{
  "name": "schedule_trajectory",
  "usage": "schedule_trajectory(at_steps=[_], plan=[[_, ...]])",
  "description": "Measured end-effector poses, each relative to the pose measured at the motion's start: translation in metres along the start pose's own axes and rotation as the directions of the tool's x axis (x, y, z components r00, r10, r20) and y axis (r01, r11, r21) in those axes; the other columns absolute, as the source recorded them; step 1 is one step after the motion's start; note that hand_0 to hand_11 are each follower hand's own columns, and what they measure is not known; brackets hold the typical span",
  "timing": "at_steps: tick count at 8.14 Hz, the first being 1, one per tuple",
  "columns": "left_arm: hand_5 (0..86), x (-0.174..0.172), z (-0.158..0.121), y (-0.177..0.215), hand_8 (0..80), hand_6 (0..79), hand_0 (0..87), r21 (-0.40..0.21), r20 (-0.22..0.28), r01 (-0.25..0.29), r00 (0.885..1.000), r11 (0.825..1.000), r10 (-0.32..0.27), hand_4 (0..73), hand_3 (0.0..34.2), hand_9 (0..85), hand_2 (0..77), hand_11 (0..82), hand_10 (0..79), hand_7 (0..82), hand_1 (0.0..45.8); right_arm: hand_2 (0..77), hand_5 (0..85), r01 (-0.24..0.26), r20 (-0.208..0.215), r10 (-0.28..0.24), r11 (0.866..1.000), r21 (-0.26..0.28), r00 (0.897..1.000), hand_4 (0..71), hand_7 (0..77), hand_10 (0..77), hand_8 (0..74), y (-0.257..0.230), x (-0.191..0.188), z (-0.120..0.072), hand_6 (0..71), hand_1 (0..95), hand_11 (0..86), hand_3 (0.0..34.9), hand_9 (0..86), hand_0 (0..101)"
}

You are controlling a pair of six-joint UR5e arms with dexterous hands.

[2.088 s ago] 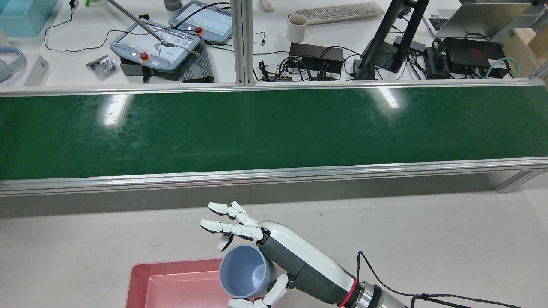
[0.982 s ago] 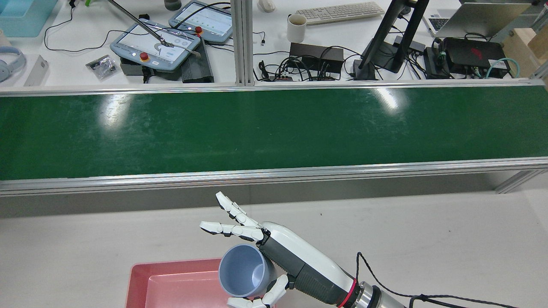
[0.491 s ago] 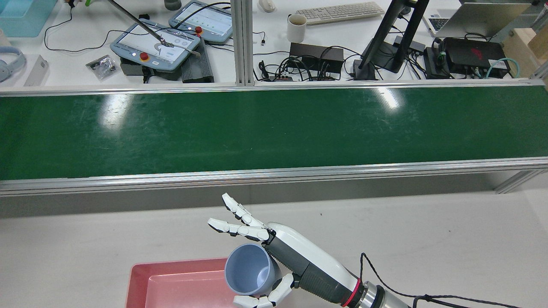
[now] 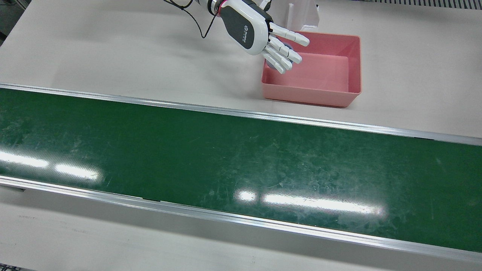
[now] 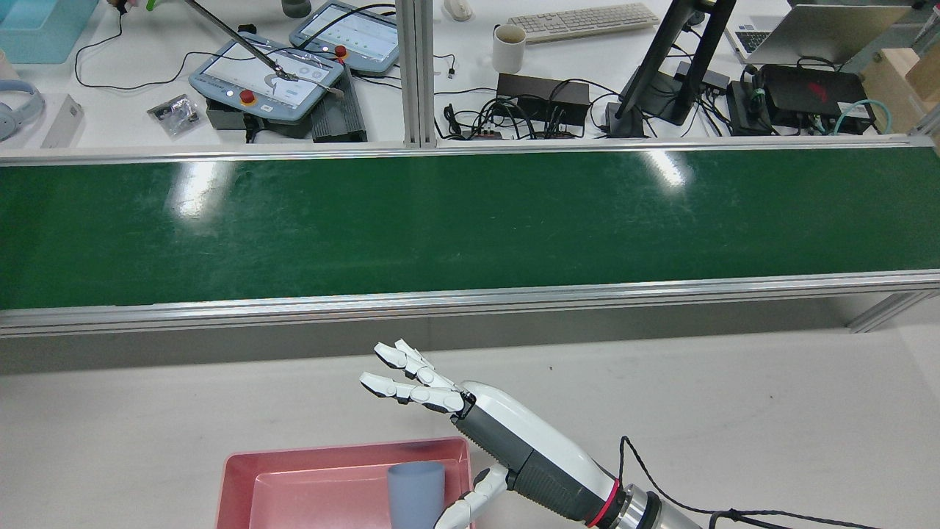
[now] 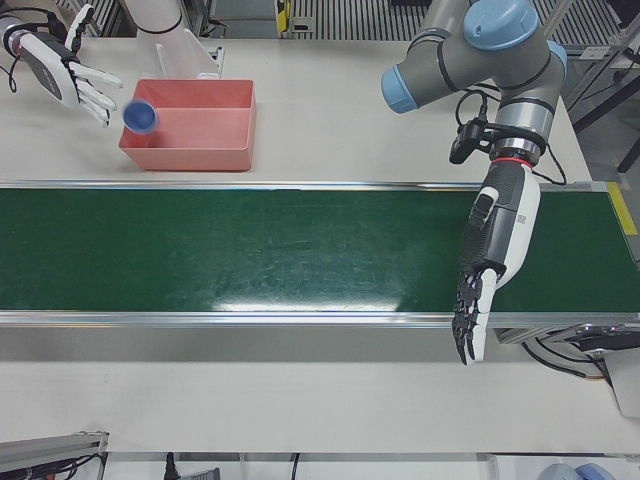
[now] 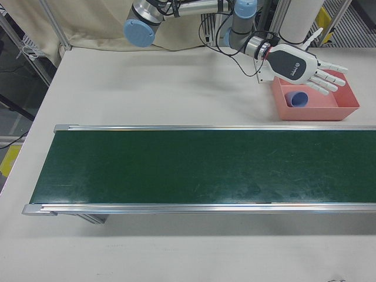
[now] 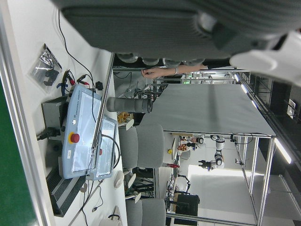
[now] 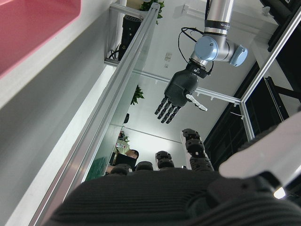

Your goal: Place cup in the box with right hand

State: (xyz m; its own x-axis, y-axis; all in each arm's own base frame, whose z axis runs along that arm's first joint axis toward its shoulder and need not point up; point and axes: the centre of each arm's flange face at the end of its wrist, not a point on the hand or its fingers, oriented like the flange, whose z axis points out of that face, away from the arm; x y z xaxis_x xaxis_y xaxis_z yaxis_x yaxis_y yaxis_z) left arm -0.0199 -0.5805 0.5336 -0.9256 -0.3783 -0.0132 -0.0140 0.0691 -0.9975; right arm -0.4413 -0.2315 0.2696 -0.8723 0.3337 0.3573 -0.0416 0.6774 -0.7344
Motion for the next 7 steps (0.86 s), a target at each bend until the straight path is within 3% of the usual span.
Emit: schedule_trajectory(at_steps=[2, 4, 5, 6, 7], plan=[[0.0, 0.0, 0.0, 0.0, 0.0, 0.0, 0.0, 0.0, 0.0, 0.0, 1.0, 1.0, 0.0, 0.0, 0.0, 0.0, 0.5, 0.0, 0.0, 0.0, 0.5, 1.6, 0.5, -0.008, -0.002, 0.008, 1.0, 0.002, 1.0, 0.0, 10.9, 0.0, 0.0, -0.001, 0.001, -0.001, 1.6, 4.4, 1.1, 0.0, 0.5, 17], [0.0, 0.0, 0.0, 0.0, 0.0, 0.0, 0.0, 0.0, 0.0, 0.0, 1.0, 1.0, 0.0, 0.0, 0.0, 0.0, 0.5, 0.0, 0.0, 0.0, 0.5, 1.1, 1.1, -0.066, 0.039, 0.065, 0.998, 0.024, 0.997, 0.0, 10.9, 0.0, 0.5, -0.028, -0.025, 0.006, 1.6, 3.3, 1.1, 0.0, 0.5, 17], [0.0, 0.0, 0.0, 0.0, 0.0, 0.0, 0.0, 0.0, 0.0, 0.0, 1.0, 1.0, 0.0, 0.0, 0.0, 0.0, 0.5, 0.0, 0.0, 0.0, 0.5, 1.1, 0.0, -0.083, 0.088, 0.077, 0.995, 0.064, 0.993, 0.0, 13.6, 0.0, 0.0, -0.064, -0.056, 0.009, 1.6, 6.0, 0.5, 0.0, 0.5, 32], [0.0, 0.0, 0.0, 0.0, 0.0, 0.0, 0.0, 0.0, 0.0, 0.0, 1.0, 1.0, 0.0, 0.0, 0.0, 0.0, 0.5, 0.0, 0.0, 0.0, 0.5, 1.1, 0.0, -0.067, 0.155, 0.047, 0.99, 0.125, 0.987, 0.0, 13.6, 0.0, 0.0, -0.116, -0.1, 0.008, 1.6, 6.0, 0.5, 0.0, 0.5, 32], [0.0, 0.0, 0.0, 0.0, 0.0, 0.0, 0.0, -0.001, 0.0, 0.0, 1.0, 1.0, 0.0, 0.0, 0.0, 0.0, 0.5, 0.0, 0.0, 0.0, 0.5, 1.1, 0.0, -0.036, 0.219, -0.01, 0.978, 0.205, 0.976, 0.0, 27.3, 0.0, 0.0, -0.181, -0.151, 0.0, 5.4, 9.8, 0.5, 0.0, 6.5, 31]])
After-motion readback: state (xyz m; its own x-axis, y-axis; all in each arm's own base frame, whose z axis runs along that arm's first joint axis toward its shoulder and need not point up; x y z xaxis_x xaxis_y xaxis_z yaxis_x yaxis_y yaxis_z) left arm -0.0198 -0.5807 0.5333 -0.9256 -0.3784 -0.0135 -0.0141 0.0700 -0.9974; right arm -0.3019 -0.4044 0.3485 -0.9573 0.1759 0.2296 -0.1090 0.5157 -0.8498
